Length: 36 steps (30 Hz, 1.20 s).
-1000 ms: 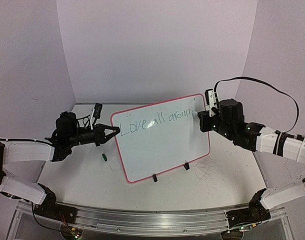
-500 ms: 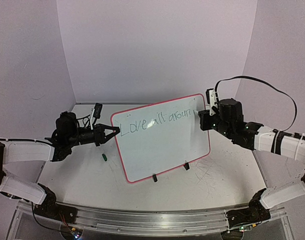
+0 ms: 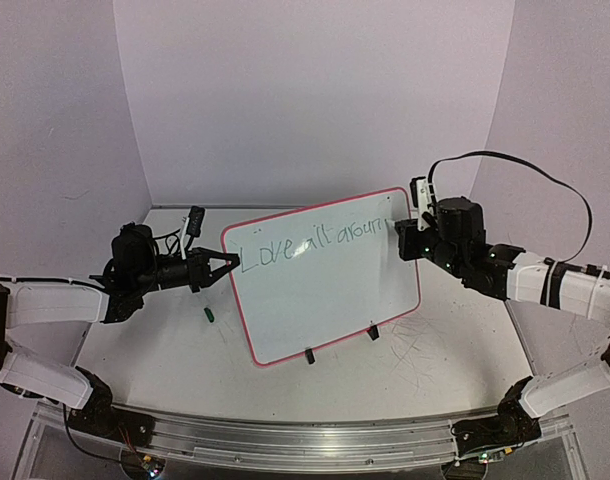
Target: Write a sentence on the whiteboard
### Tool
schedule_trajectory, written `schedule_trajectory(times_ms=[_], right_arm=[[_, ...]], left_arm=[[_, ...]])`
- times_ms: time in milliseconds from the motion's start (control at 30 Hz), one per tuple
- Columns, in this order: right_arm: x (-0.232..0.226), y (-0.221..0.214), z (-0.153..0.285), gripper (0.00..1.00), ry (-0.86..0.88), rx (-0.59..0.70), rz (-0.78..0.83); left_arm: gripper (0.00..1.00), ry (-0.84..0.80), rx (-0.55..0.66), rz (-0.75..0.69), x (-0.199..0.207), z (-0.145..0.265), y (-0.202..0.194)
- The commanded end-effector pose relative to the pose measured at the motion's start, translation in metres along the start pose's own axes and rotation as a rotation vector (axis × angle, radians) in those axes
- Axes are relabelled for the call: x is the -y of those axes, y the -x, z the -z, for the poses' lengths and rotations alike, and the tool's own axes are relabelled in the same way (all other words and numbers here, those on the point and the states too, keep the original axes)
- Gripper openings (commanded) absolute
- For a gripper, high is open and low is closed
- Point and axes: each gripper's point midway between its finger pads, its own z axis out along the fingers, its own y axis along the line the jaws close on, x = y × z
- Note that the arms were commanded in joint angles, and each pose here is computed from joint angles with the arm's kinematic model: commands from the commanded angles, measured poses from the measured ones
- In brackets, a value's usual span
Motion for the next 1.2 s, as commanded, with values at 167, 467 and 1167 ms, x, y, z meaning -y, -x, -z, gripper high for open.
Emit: schedule_trajectory(times_ms=[167, 467, 1167], right_arm=[[-0.012, 0.009, -0.001, 0.0, 0.067, 0.023, -0.006], [-0.005, -0.013, 0.005, 0.0, 0.051, -0.026, -0.014], [0.002, 0.025, -0.006, 0.0, -0.033, 0.065, -0.014]], left_arm=[[0.0, 0.052, -0.061, -0.036, -0.013, 0.001, -0.018], [0.0, 0.055, -0.061, -0.033, -0.014, 0.001, -0.018], [0.0, 0.05, -0.062, -0.03, -0.013, 0.001, -0.018]])
